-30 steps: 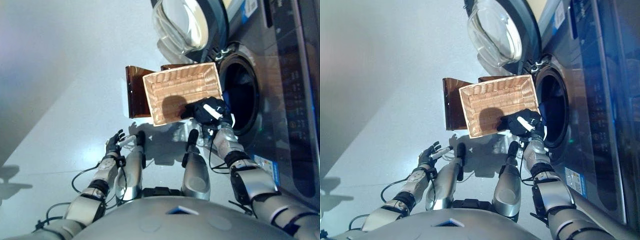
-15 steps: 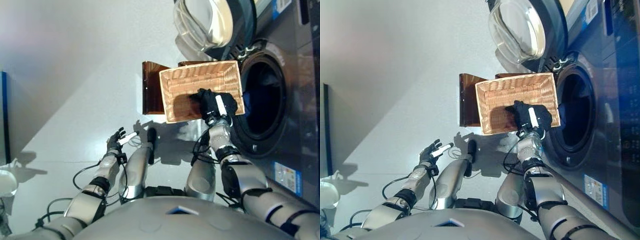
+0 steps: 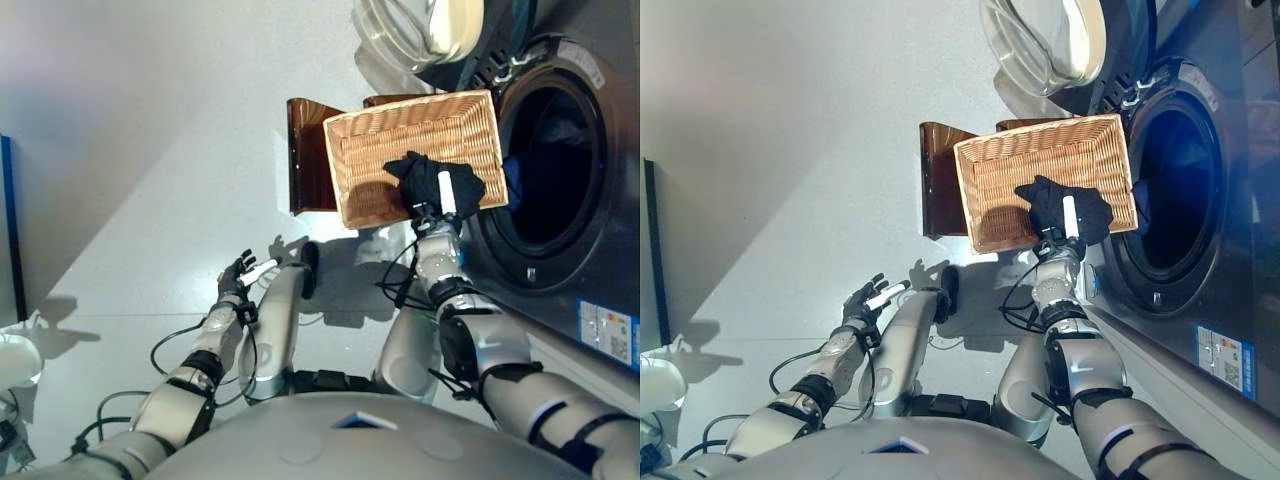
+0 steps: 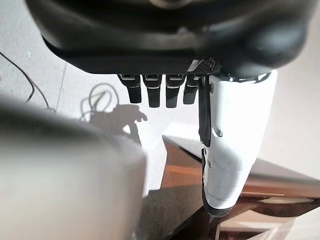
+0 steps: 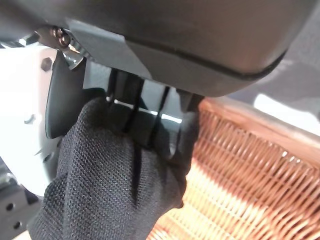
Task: Pick up the clothes and place them into the washing machine
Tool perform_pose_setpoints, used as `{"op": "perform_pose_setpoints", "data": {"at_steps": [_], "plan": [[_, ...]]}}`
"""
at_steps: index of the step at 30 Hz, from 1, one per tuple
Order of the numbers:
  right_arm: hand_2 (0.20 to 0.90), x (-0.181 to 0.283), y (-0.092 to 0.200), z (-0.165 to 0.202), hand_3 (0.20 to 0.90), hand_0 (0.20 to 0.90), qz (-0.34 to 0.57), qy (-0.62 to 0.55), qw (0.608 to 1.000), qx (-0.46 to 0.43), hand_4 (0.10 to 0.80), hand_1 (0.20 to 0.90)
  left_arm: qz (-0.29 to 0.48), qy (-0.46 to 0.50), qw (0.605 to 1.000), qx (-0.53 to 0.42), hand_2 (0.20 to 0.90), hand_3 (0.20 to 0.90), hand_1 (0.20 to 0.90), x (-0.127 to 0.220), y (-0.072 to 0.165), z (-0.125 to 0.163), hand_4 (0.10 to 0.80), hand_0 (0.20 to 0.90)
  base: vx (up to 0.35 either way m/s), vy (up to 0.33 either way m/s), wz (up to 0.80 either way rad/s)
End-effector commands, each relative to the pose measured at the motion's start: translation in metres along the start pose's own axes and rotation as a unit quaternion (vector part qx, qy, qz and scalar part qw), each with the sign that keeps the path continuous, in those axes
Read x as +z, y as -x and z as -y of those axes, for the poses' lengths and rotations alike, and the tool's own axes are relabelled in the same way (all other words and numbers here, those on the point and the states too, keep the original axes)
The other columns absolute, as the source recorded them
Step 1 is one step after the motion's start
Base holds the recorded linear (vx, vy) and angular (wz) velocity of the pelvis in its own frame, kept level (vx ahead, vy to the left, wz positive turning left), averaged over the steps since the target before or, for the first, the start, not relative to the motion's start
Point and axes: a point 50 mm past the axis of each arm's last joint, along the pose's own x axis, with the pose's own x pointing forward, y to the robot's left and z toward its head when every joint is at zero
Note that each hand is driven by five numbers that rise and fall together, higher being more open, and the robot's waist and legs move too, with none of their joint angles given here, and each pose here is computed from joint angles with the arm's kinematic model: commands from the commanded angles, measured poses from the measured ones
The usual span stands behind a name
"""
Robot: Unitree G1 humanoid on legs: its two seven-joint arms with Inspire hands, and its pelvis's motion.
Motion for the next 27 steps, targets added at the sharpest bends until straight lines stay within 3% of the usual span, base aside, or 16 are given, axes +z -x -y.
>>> {"op": "perform_pose_setpoints", "data": {"at_steps": [1, 7, 12, 18, 23, 27], "plan": [[0.2, 0.018, -0.001, -0.033, 0.2, 0.2, 0.039, -0.067, 0.996, 0.045, 0.3, 0.2, 0.041, -0.005, 0.999, 0.014, 0.9, 0.9, 0.9, 0.015, 0.001, -0.017, 0.8, 0.9, -0.007, 0.033, -0.04], [0.2, 0.03, -0.004, -0.024, 0.2, 0.2, 0.06, -0.136, 0.989, 0.01, 0.3, 0.2, 0.035, -0.002, 0.999, 0.027, 0.9, 0.9, 0.9, 0.012, 0.002, -0.02, 0.8, 0.9, 0.008, 0.026, -0.03], [0.2, 0.055, -0.008, 0.006, 0.2, 0.2, 0.108, -0.192, 0.975, -0.036, 0.3, 0.2, 0.025, 0.006, 0.999, 0.039, 0.9, 0.9, 0.9, 0.006, 0.003, -0.024, 0.8, 0.9, 0.019, -0.003, -0.06], [0.2, 0.089, -0.008, 0.003, 0.2, 0.2, 0.167, -0.269, 0.948, -0.027, 0.3, 0.2, 0.02, 0.009, 0.999, 0.045, 0.9, 0.9, 0.9, 0.0, 0.006, -0.029, 0.8, 0.9, 0.011, -0.015, -0.07], [0.2, 0.105, -0.008, 0.004, 0.2, 0.2, 0.191, -0.281, 0.94, -0.025, 0.3, 0.2, 0.021, 0.006, 0.999, 0.044, 0.9, 0.9, 0.9, 0.0, 0.007, -0.031, 0.8, 0.9, 0.002, -0.003, -0.02], [0.2, 0.115, -0.007, 0.003, 0.2, 0.2, 0.201, -0.22, 0.955, -0.006, 0.3, 0.2, 0.019, 0.011, 0.999, 0.049, 0.9, 0.9, 0.9, -0.003, 0.008, -0.033, 0.8, 0.9, 0.005, 0.001, -0.01]]}}
